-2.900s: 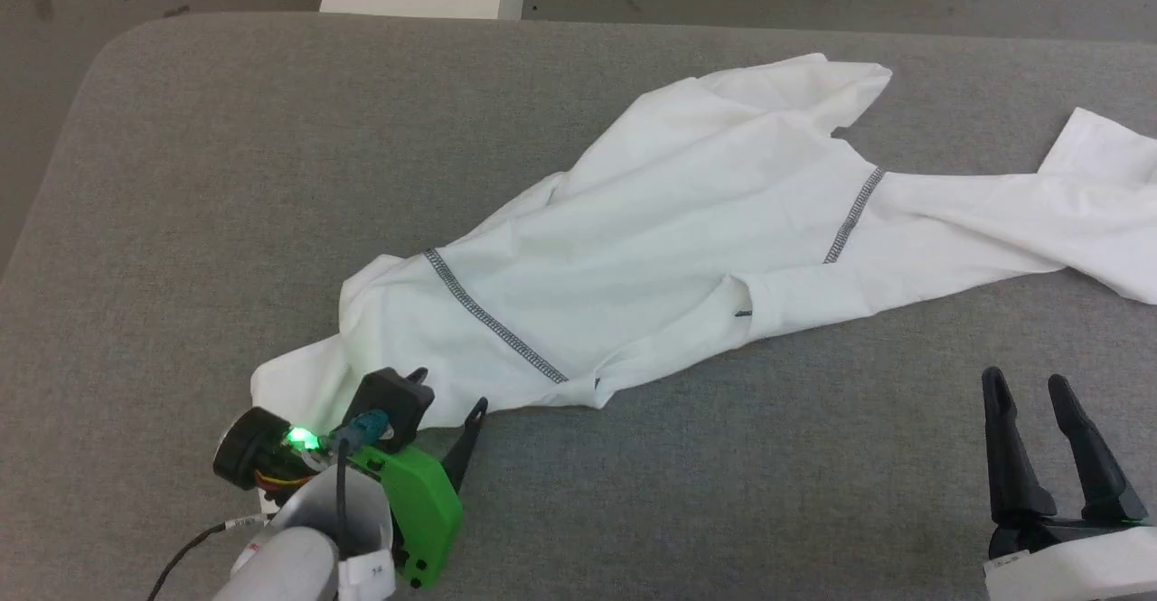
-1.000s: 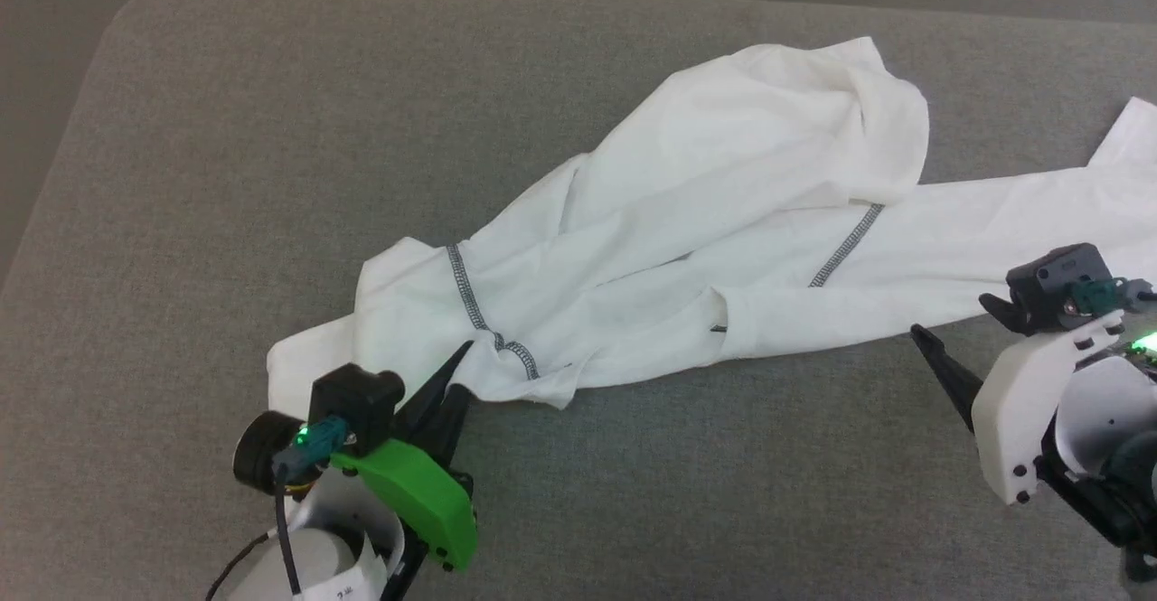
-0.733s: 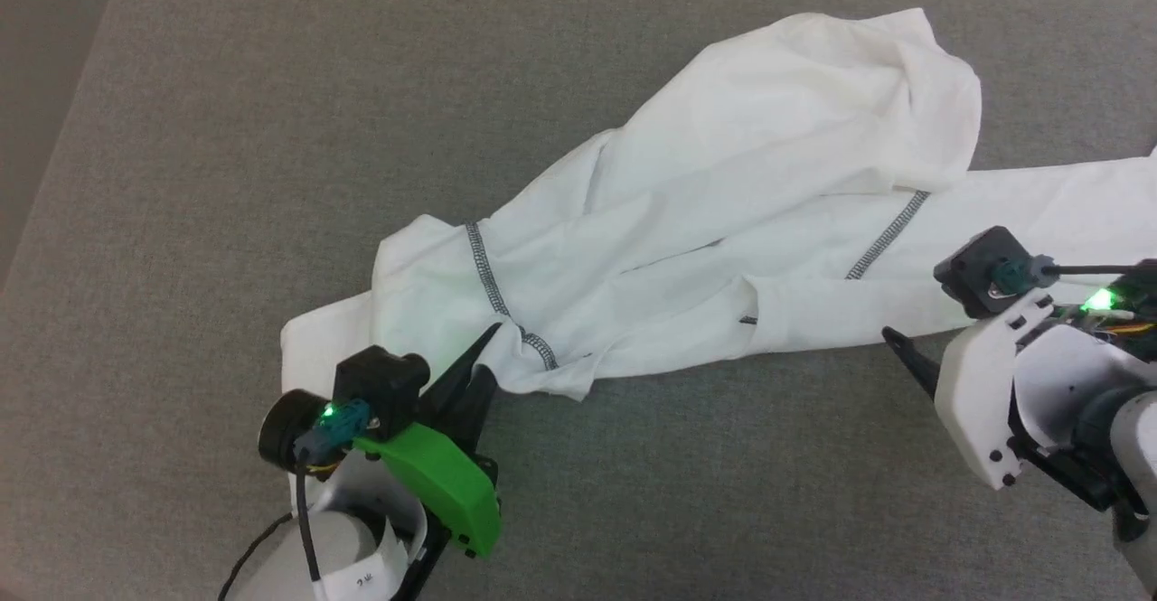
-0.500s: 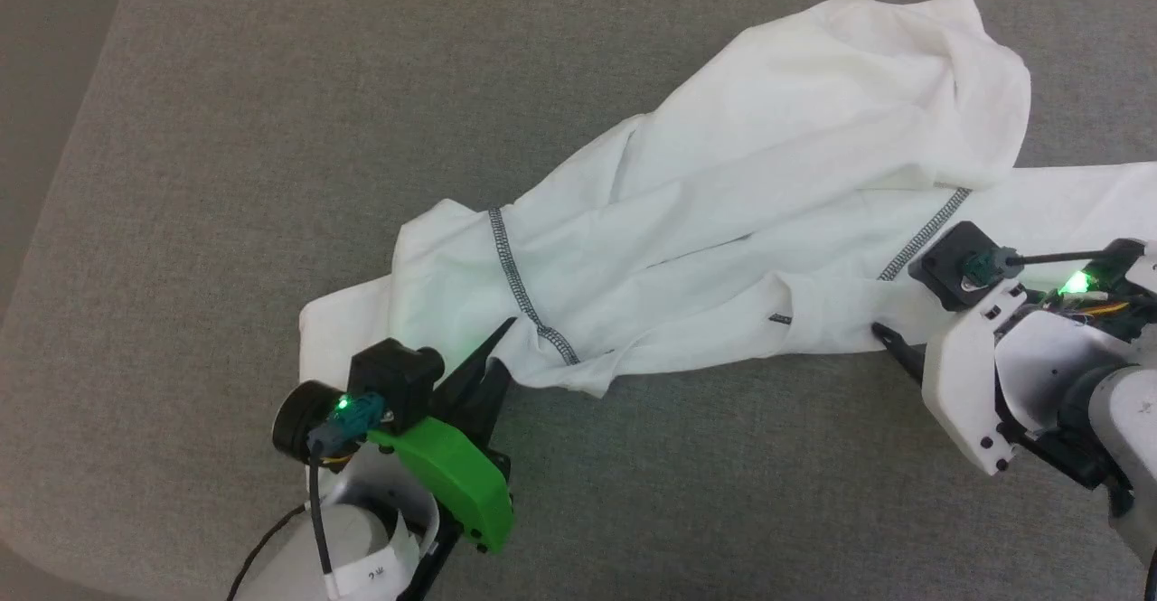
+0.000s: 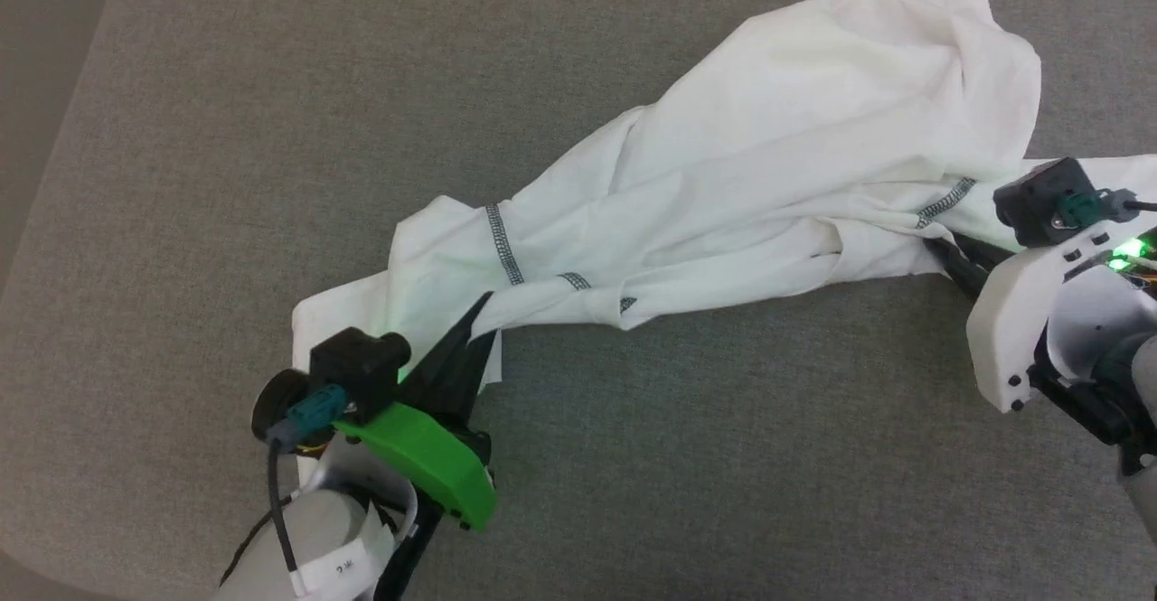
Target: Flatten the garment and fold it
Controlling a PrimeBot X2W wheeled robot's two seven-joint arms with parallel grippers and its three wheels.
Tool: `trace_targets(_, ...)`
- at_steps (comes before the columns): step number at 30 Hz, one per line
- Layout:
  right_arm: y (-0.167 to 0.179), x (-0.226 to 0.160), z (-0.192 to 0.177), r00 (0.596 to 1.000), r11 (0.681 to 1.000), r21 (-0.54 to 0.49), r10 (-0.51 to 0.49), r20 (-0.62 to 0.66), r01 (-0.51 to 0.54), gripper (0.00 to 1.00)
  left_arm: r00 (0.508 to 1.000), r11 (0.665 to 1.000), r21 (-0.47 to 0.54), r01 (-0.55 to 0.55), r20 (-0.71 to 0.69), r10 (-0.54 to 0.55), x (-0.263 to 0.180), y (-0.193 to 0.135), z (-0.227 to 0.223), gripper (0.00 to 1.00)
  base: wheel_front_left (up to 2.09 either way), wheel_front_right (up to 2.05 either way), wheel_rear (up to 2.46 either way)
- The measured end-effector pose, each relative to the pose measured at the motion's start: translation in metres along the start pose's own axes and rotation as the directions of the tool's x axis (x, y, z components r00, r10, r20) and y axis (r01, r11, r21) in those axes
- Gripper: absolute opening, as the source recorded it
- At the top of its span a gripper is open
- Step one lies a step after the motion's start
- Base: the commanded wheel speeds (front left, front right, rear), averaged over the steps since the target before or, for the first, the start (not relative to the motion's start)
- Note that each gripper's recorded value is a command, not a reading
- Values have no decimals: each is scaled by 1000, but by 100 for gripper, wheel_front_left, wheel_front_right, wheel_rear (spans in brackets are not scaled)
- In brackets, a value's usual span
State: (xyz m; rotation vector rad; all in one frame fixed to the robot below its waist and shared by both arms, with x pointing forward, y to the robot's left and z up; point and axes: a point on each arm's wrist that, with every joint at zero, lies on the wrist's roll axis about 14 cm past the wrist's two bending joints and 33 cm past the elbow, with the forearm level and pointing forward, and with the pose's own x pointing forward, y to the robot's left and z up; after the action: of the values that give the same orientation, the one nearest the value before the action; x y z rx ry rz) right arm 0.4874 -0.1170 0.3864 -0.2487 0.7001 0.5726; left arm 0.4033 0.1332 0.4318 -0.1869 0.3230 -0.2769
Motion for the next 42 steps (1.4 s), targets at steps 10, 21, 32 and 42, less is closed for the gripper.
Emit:
trace_targets(10, 3, -37, 58, 953, 992, 119, -67, 295, 33, 0, 983, 1000, 21, -9, 184, 4, -1, -2, 49, 0, 0, 0, 0)
trace_targets(21, 12, -107, 110, 838, 979, 198, -152, 525, 53, 0, 937, 997, 80, 16, 347, -43, -27, -20, 111, 0, 0, 0, 0)
trace_targets(32, 0, -201, 195, 652, 973, 147, -230, 723, 180, 0, 864, 967, 256, 15, 483, -141, -51, -37, 220, 0, 0, 0, 0)
trace_targets(42, -5, -286, 272, 481, 942, 79, -237, 844, 326, 0, 775, 925, 380, -9, 587, -233, -64, -70, 321, 0, 0, 0, 0)
